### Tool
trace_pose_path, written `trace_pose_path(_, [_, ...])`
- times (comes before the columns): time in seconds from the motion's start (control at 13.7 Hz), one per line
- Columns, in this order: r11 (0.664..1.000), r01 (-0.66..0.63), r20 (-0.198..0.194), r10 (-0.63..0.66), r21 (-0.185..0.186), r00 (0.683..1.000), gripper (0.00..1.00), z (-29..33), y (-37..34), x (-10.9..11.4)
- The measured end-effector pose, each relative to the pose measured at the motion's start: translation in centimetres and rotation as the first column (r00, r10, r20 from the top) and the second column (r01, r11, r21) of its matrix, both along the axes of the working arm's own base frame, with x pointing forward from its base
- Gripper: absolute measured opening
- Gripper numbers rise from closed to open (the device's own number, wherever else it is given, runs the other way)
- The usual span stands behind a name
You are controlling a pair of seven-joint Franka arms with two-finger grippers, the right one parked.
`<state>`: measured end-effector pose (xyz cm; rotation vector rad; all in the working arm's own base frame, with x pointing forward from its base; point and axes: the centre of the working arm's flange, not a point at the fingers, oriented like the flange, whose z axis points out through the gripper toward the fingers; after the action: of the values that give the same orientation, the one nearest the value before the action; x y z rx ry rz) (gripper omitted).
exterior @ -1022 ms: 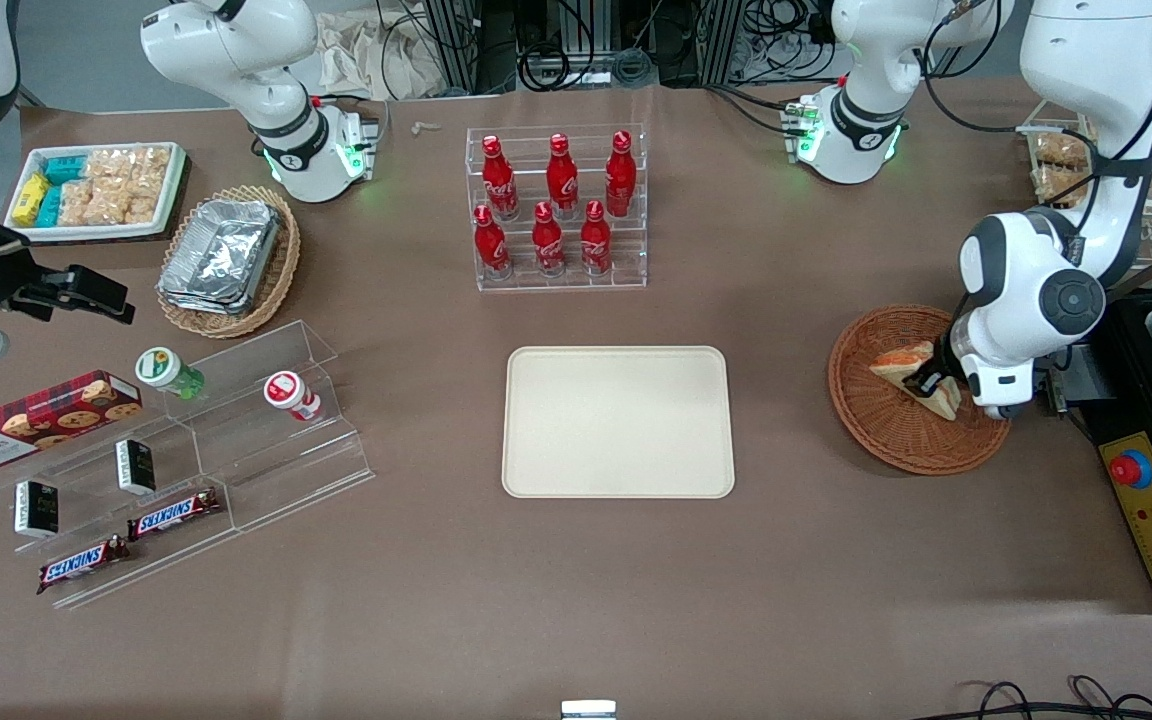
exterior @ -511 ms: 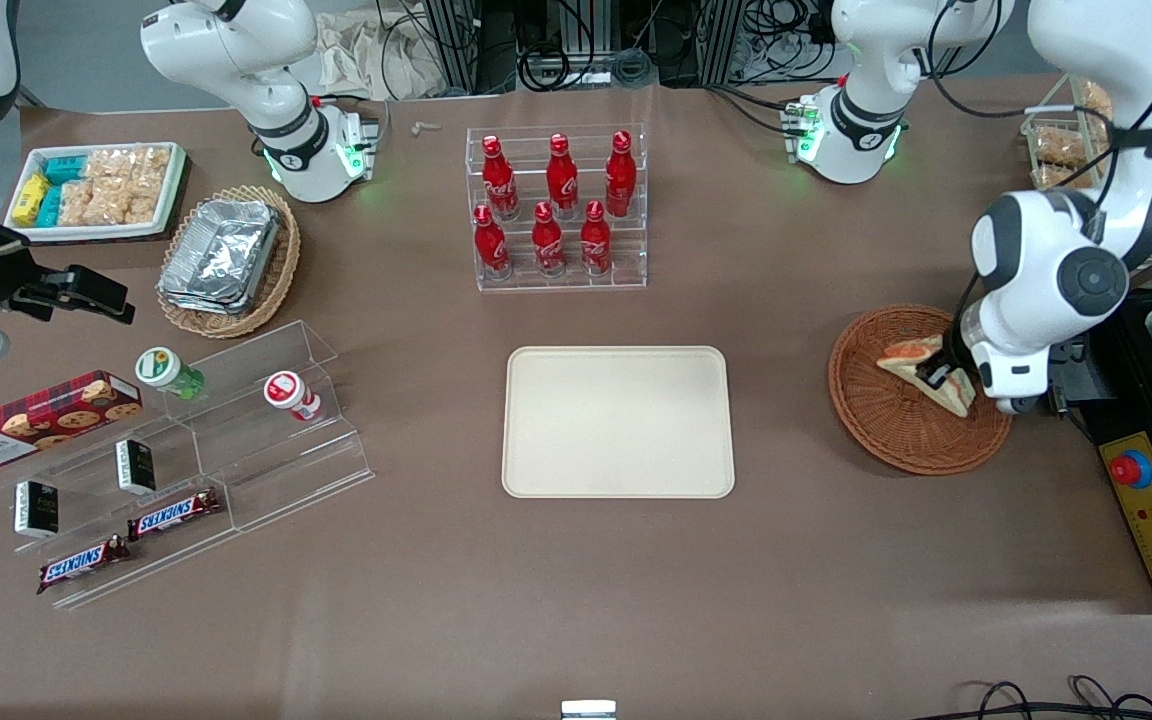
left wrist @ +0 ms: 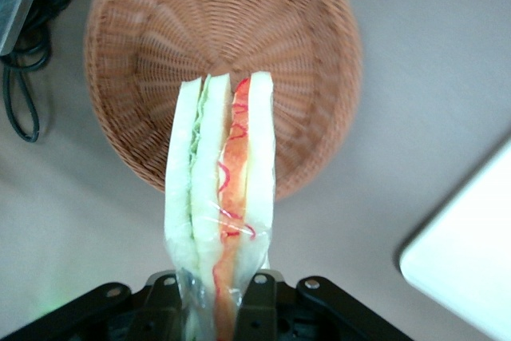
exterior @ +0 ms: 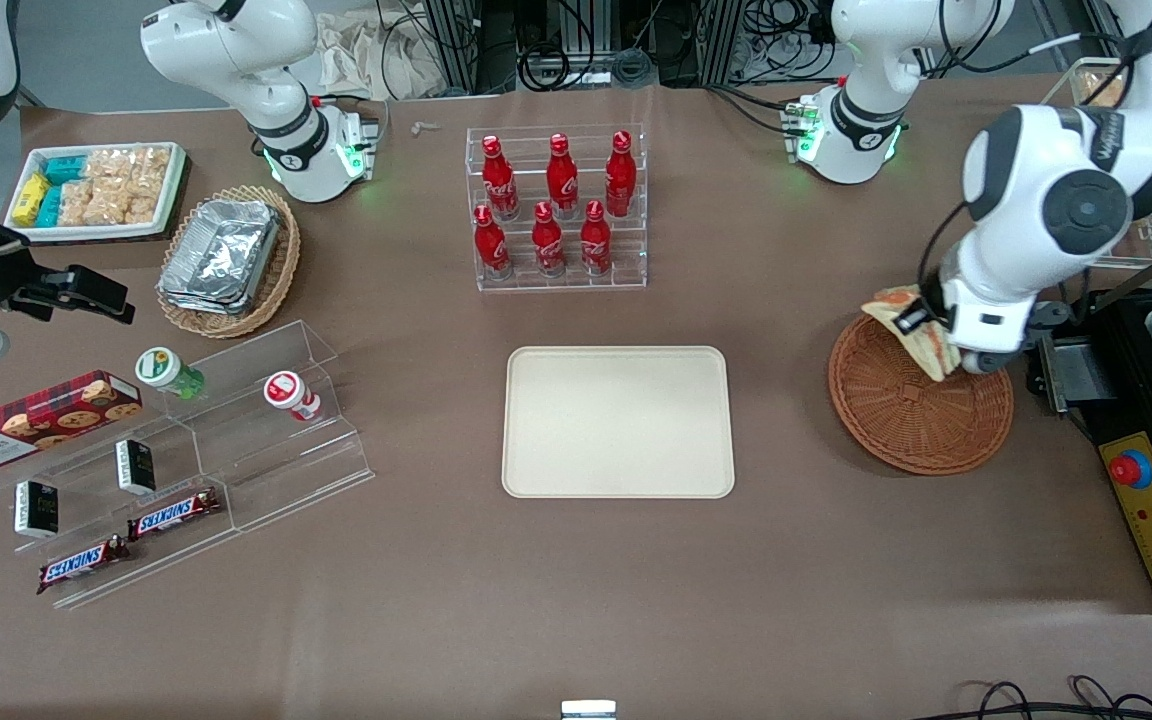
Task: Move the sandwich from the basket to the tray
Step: 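Lift the sandwich out of the basket with the left gripper, then carry the sandwich over the cream tray and lower it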
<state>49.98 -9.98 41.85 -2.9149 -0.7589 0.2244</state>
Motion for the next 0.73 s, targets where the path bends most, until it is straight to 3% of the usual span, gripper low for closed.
trace_pose_path(0.36, [0.975, 0.222, 0.048, -0.222, -0.007, 0.974, 0.20, 2.1, -9.5, -1.6])
trace_pose_path(0.73, [0.908, 0.417, 0.120, -0.410, -0.042, 0.904, 0.20, 1.3, -14.9, -2.1])
